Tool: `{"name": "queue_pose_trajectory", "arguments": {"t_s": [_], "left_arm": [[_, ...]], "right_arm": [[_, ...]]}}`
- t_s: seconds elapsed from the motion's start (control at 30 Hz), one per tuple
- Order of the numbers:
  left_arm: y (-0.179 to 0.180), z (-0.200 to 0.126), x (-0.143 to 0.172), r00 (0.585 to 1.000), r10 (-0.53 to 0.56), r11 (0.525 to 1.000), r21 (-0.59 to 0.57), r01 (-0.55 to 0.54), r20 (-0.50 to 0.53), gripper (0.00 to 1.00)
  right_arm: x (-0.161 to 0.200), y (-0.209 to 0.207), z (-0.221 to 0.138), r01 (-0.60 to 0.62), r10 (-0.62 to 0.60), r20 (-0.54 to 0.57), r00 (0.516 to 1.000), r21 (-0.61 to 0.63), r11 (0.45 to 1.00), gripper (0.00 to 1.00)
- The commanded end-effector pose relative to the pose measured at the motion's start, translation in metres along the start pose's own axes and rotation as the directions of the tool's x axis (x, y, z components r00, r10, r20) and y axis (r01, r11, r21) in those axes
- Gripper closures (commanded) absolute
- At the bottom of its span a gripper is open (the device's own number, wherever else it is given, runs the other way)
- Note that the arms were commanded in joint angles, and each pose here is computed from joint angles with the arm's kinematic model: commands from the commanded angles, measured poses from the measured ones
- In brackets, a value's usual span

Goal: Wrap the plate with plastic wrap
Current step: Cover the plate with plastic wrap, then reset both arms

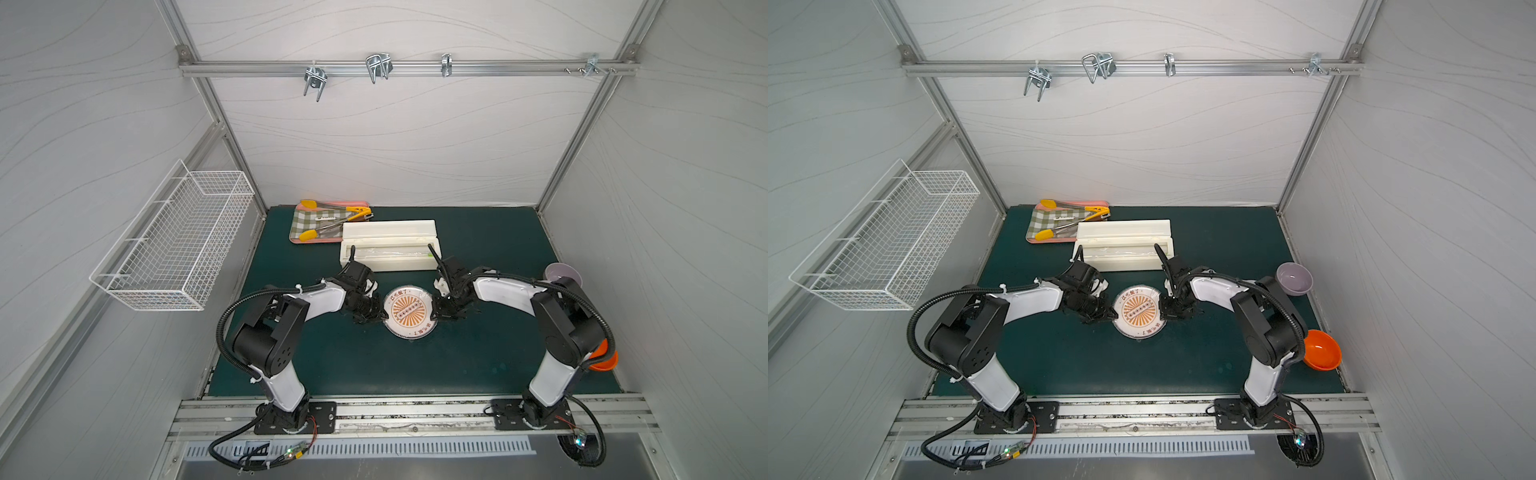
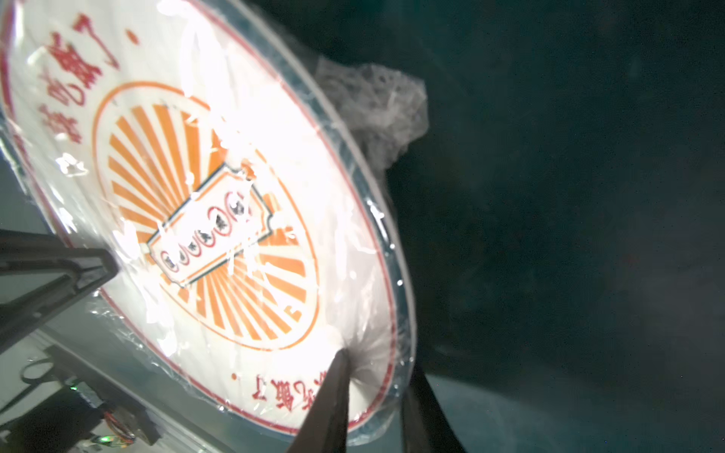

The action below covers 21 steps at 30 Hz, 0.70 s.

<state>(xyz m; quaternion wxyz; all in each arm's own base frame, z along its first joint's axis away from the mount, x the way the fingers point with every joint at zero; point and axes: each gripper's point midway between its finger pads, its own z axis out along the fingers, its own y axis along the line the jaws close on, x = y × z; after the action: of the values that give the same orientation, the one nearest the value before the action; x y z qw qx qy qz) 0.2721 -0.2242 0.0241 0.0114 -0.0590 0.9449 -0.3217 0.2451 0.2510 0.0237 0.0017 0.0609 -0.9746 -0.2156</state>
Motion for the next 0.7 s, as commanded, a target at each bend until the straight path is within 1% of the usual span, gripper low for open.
{"name": "queue_pose_trajectory", "arguments": {"t_s": [0.0, 0.07, 0.17, 0.2, 0.23, 0.37, 0.47, 0.53, 0.6, 0.63, 0.67], "left_arm": [[-0.012, 0.004, -0.012, 0.998, 0.043, 0.998, 0.048, -0.045, 0.040, 0.90], [-0.007, 0.006, -0.014, 0.999, 0.030, 0.999, 0.036, -0.031, 0.035, 0.91], [-0.001, 0.007, -0.014, 0.999, 0.010, 1.000, 0.028, -0.011, 0.030, 0.88], [0.001, 0.006, -0.013, 1.000, 0.005, 1.000, 0.025, -0.005, 0.031, 0.86], [0.004, 0.004, -0.014, 0.999, -0.007, 1.000, 0.019, 0.006, 0.033, 0.80], [0.008, -0.016, -0.023, 0.996, -0.032, 0.999, 0.016, 0.031, 0.078, 0.53], [0.006, -0.041, -0.025, 0.993, -0.017, 1.000, -0.003, 0.018, 0.120, 0.39], [0.000, -0.062, -0.023, 0.985, 0.028, 0.999, -0.029, -0.023, 0.168, 0.33], [-0.006, -0.087, -0.024, 0.964, 0.088, 0.995, -0.058, -0.076, 0.249, 0.30], [-0.008, -0.102, -0.027, 0.939, 0.129, 0.991, -0.084, -0.107, 0.320, 0.29], [-0.009, -0.116, -0.034, 0.897, 0.175, 0.983, -0.118, -0.139, 0.405, 0.28]], "right_arm": [[0.000, 0.017, 0.005, -0.016, 0.016, -0.004, 1.000, -0.104, 0.994, 0.80], [-0.001, 0.017, 0.005, -0.037, 0.036, -0.007, 0.999, -0.130, 0.991, 0.80], [-0.002, 0.017, 0.003, -0.076, 0.074, -0.019, 0.997, -0.187, 0.979, 0.80], [-0.003, 0.017, 0.001, -0.082, 0.080, -0.019, 0.997, -0.200, 0.976, 0.80], [-0.002, 0.018, -0.001, -0.087, 0.085, -0.020, 0.996, -0.208, 0.974, 0.79], [-0.002, 0.012, -0.016, -0.106, 0.106, -0.011, 0.994, -0.223, 0.969, 0.60], [-0.006, 0.001, -0.042, -0.085, 0.096, 0.042, 0.995, -0.206, 0.975, 0.41], [-0.012, -0.004, -0.070, -0.025, 0.046, 0.123, 0.991, -0.168, 0.986, 0.32], [-0.020, -0.010, -0.101, 0.039, -0.014, 0.228, 0.973, -0.104, 0.994, 0.23], [-0.026, -0.014, -0.117, 0.066, -0.045, 0.307, 0.951, -0.059, 0.996, 0.18], [-0.033, -0.022, -0.133, 0.072, -0.066, 0.399, 0.915, 0.000, 0.997, 0.15]]}}
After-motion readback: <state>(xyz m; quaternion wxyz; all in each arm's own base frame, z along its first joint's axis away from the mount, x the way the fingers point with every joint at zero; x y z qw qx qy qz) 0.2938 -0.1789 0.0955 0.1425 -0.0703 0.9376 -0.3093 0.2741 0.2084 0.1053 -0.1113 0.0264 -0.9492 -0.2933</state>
